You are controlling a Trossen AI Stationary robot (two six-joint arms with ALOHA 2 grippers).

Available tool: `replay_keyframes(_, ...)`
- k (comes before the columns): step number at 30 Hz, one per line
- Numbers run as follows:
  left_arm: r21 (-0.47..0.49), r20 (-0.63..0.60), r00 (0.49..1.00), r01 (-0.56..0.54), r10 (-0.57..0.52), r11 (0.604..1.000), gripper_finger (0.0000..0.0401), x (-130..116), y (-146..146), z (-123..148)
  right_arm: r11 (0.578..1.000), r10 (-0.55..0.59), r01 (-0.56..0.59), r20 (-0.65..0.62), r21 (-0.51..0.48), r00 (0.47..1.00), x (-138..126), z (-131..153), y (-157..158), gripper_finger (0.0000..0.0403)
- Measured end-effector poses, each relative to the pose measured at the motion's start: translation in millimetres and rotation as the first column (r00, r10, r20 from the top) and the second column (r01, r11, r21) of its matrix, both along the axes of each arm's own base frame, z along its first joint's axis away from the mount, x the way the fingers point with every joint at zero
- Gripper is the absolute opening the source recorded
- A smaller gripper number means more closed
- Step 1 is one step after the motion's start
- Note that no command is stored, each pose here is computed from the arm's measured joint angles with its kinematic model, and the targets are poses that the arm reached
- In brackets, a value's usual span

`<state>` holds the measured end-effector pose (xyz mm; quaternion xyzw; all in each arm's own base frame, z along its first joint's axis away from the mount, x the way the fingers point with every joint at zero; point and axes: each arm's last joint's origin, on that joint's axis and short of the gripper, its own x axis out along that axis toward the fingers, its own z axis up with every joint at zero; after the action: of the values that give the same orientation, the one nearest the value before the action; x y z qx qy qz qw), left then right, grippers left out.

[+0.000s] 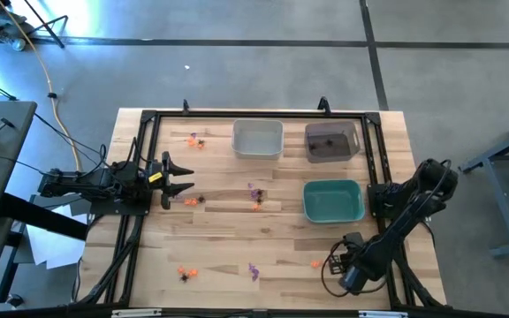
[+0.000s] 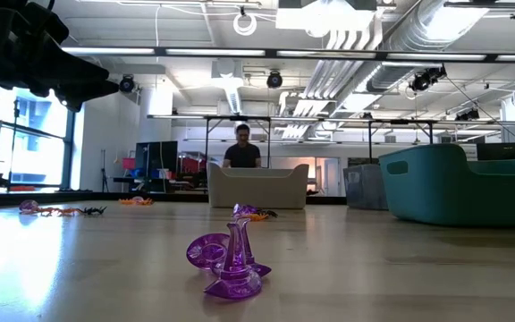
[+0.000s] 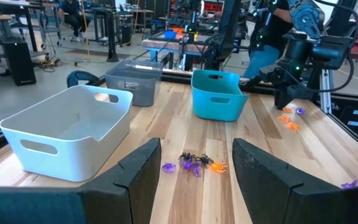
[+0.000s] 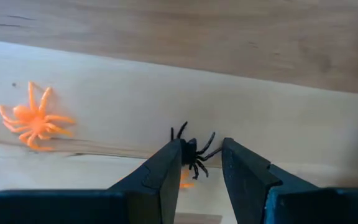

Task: Sort Halloween decoration
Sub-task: Put the black spider toy into the black bin

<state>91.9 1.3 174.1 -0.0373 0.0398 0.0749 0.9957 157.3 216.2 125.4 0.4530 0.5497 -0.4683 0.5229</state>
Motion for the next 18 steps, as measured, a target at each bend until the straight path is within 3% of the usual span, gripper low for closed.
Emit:
replay_keyframes(9, 0.000, 0.000, 1.000, 0.000, 0.000, 1.000, 0.0186, 0.0, 0.0, -0.1, 1.000, 0.008, -0.008, 0.040, 0.001, 0.999, 0.7, 2.5, -0.9, 0.0106)
replay_keyframes(16, 0.000, 0.000, 1.000, 0.000, 0.000, 1.000, 0.0186, 0.0, 0.0, 0.0, 1.000, 0.024, -0.024, 0.059, -0.001, 0.998, 2.0, 2.9, -0.3, 0.0017)
replay_keyframes(18, 0.000, 0.000, 1.000, 0.000, 0.000, 1.000, 0.0186, 0.0, 0.0, 0.0, 1.000, 0.030, -0.030, 0.062, -0.001, 0.998, 2.3, 3.4, -0.1, 0.0009)
